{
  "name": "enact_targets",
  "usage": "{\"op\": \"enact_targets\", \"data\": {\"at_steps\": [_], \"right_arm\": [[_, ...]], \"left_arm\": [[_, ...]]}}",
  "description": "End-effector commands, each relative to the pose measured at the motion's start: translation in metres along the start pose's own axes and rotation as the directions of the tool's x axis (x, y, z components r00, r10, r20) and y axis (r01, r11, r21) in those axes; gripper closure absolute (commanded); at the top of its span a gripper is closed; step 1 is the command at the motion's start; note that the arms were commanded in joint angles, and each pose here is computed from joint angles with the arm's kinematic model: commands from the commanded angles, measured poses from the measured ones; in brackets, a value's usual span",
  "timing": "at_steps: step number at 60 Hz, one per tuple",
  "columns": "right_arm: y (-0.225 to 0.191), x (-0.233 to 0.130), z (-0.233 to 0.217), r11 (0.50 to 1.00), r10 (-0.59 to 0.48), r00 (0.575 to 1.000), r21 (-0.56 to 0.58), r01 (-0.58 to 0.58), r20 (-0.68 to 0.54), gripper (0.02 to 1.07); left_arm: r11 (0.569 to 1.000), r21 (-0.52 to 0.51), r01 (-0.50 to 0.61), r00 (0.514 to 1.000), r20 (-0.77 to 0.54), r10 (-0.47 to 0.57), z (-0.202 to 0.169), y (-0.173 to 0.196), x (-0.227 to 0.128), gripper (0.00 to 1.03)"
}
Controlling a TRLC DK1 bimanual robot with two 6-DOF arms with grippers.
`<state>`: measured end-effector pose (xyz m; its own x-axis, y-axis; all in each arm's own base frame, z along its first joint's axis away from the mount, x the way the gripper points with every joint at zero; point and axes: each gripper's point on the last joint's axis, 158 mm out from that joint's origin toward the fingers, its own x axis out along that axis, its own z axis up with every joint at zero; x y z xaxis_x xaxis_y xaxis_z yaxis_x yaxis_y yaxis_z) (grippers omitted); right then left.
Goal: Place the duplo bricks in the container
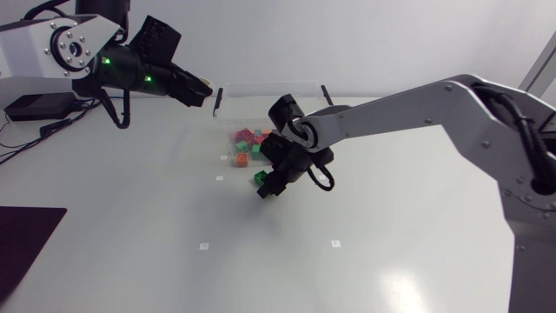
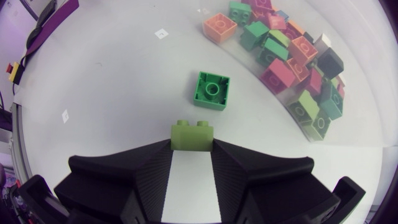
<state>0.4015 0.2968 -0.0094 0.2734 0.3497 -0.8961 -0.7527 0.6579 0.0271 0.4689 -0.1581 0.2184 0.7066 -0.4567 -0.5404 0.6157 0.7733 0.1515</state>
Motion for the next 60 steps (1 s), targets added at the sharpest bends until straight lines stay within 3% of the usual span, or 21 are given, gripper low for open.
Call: {"op": "enact_targets", "data": {"at_steps": [1, 27, 33, 39, 42, 60], "right_arm": [[-0.005, -0.025, 0.000, 1.000, -0.020, 1.000, -0.002, 0.020, 0.020, 0.91], [-0.039, -0.104, 0.020, 0.995, -0.097, 0.982, 0.032, 0.094, 0.160, 0.91], [-0.051, -0.119, 0.026, 0.992, -0.122, 0.974, 0.045, 0.115, 0.193, 0.91], [-0.067, -0.141, 0.037, 0.988, -0.154, 0.959, 0.062, 0.143, 0.239, 0.91], [-0.074, -0.151, 0.042, 0.986, -0.166, 0.951, 0.070, 0.154, 0.259, 0.91], [-0.106, -0.186, 0.072, 0.978, -0.207, 0.912, 0.099, 0.183, 0.354, 0.91]], "left_arm": [[0.999, -0.032, 0.019, 1.000, 0.014, -0.019, 0.009, 0.000, 0.015, 0.76], [0.995, -0.055, 0.088, 0.996, 0.032, -0.086, 0.022, -0.008, 0.076, 0.73], [0.993, -0.058, 0.104, 0.994, 0.029, -0.102, 0.021, -0.012, 0.086, 0.57], [0.993, -0.044, 0.114, 0.993, 0.027, -0.112, 0.021, -0.016, 0.096, 0.14], [0.993, -0.034, 0.115, 0.993, 0.028, -0.114, 0.021, -0.016, 0.097, 0.08], [0.990, 0.008, 0.138, 0.990, 0.034, -0.138, 0.015, -0.023, 0.074, 0.05]]}}
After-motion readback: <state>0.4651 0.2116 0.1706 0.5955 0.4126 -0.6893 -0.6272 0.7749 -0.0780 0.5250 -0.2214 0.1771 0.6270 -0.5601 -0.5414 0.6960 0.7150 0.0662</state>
